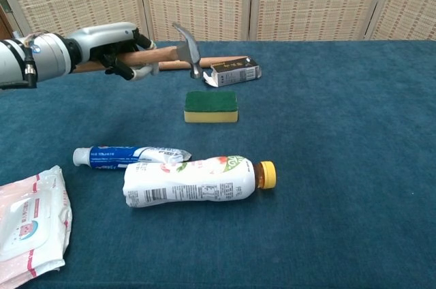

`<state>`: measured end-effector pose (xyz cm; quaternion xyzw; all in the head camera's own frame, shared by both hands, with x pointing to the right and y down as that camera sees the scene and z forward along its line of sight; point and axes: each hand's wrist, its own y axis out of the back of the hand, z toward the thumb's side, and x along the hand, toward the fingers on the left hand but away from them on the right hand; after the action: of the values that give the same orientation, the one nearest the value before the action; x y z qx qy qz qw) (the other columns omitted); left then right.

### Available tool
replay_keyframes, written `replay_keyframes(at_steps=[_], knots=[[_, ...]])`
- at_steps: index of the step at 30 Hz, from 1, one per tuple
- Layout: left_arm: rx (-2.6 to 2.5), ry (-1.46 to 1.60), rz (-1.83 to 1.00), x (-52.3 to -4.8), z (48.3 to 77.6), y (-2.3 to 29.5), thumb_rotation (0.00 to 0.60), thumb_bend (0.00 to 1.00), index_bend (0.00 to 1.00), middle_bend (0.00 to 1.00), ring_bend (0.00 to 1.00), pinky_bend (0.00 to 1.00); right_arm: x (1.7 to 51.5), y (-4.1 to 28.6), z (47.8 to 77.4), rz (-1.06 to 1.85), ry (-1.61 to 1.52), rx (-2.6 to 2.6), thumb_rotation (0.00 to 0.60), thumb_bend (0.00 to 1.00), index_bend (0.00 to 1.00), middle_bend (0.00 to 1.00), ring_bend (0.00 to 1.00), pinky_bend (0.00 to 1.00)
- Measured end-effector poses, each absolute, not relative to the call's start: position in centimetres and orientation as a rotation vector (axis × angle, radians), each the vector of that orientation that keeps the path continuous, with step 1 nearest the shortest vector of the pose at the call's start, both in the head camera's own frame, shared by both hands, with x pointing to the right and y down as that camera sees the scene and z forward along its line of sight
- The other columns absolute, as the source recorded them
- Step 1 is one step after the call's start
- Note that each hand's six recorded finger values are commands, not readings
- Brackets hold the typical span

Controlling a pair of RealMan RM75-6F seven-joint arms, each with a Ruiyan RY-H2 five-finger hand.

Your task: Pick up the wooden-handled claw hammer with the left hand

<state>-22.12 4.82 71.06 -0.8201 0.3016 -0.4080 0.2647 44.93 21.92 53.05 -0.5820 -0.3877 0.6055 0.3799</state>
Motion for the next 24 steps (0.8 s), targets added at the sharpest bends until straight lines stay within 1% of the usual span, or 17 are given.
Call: replay_keyframes(at_steps=[4, 14, 24], knots=[[-2.183, 0.841, -0.996, -20.9, 70.3, 4.9, 0.6, 0.53, 0.7, 0.85, 0.87, 0.89, 45.0, 22.1, 53.0, 1.55, -0.992, -1.484, 0.6, 0.23, 0.31, 0.3, 0.22, 0.22], [-2.072, 0.773, -0.982, -18.5, 72.2, 5.1, 0.6, 0.53, 0.7, 0.89, 0.89, 0.89, 45.7, 22.4, 52.9, 1.569, -1.002, -1.476, 0.6, 0.23, 0.31, 0.3, 0.22, 0.22], [-1.996, 0.659, -1.092, -18.2, 74.8, 5.1, 0.6, 0.53, 0.7, 0.89, 0.89, 0.89, 46.2, 22.2, 53.5, 1.581, -1.003, -1.486, 0.6, 0.23, 0.31, 0.3, 0.22, 0.22]])
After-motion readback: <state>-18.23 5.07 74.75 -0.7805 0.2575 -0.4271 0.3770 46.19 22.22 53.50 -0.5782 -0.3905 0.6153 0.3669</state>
